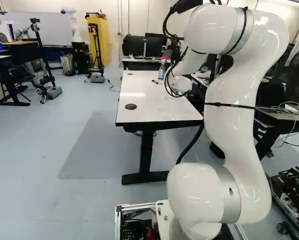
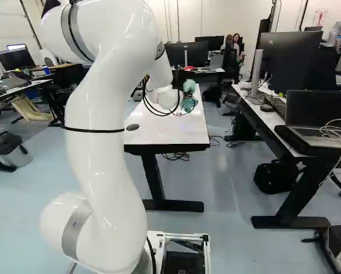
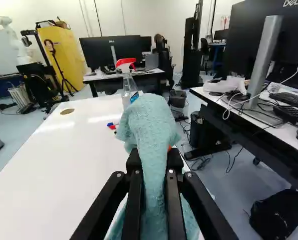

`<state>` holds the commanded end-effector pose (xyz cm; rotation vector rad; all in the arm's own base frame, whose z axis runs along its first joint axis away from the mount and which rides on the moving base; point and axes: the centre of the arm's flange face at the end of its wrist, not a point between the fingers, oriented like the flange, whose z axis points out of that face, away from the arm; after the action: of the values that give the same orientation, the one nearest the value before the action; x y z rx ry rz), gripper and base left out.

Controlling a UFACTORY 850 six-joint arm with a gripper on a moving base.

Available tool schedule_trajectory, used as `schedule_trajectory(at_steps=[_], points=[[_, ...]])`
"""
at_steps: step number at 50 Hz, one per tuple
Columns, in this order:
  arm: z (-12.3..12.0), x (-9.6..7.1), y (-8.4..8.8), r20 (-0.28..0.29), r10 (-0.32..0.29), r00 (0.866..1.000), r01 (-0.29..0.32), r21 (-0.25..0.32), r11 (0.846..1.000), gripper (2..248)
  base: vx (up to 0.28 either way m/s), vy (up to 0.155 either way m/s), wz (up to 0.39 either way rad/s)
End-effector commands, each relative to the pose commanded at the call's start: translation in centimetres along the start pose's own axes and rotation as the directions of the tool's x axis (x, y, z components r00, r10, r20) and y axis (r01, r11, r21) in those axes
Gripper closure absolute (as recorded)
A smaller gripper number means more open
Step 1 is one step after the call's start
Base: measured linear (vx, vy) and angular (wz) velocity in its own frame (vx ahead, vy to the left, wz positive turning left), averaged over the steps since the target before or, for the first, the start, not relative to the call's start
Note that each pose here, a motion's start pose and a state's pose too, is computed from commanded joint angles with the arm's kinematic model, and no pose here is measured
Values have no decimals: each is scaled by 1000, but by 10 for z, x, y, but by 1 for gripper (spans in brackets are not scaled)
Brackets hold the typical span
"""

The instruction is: Clean the table with the green towel

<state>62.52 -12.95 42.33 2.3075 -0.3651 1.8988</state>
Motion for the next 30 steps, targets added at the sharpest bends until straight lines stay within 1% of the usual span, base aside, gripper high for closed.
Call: schedule_trajectory(at_steps=[14,30], points=[[1,-15,10,27,1,1000,-1,-16,1000,203,0,0,0],[6,-33,12,56,0,998,1,-19,1000,203,0,0,0]])
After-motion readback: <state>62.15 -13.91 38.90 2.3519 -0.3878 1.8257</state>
